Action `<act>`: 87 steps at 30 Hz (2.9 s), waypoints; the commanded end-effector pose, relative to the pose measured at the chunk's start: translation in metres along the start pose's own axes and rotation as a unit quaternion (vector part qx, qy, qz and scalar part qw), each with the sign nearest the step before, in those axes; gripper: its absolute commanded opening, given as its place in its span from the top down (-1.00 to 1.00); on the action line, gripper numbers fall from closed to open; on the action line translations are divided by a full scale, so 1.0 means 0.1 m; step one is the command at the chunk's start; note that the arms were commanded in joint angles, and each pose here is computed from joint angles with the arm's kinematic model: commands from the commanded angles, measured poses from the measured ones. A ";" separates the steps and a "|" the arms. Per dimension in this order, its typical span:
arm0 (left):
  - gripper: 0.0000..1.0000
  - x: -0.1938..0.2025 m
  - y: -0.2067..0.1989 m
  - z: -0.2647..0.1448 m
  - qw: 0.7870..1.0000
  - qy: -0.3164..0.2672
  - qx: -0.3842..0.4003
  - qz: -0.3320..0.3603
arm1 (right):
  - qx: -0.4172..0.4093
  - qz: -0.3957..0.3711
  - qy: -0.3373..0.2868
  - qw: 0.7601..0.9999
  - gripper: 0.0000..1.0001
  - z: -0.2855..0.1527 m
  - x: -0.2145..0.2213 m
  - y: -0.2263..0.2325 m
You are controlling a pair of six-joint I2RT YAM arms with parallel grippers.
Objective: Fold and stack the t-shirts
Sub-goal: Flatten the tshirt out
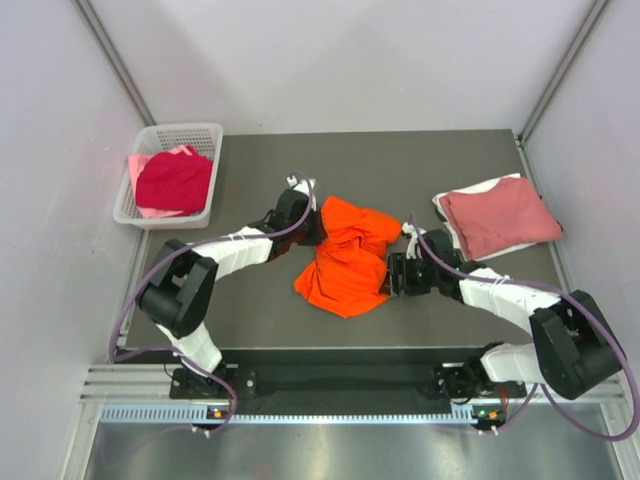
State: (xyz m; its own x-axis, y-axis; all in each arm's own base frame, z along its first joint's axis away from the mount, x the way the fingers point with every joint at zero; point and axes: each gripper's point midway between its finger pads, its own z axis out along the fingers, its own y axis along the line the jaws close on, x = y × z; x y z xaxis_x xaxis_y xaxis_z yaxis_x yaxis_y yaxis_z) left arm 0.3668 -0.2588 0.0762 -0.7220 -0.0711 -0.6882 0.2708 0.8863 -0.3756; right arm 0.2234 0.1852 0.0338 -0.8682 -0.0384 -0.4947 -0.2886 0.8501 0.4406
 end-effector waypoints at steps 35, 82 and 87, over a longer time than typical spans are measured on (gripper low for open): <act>1.00 -0.21 -0.07 -0.07 0.998 -0.017 0.051 -0.034 | 0.146 0.073 -0.131 0.978 1.00 -0.44 -0.46 -0.20; 1.00 -2.71 0.55 -3.57 0.896 -0.386 -0.028 -0.216 | 0.133 0.023 -0.440 0.888 1.00 -3.50 -2.82 0.55; 1.00 -3.04 0.67 -3.12 0.902 -0.364 0.004 -0.231 | 0.104 0.026 -0.430 0.896 1.00 -3.34 -3.45 0.60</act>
State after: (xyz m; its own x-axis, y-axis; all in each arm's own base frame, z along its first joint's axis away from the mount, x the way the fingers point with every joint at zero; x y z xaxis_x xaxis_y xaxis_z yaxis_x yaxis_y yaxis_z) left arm 0.3859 -0.0282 0.4174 -0.2070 -0.6641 -0.7184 -0.0417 0.7396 -0.6717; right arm 0.3493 0.0735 0.4413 -0.2979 0.3221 -0.8986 -0.0525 0.9344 0.3523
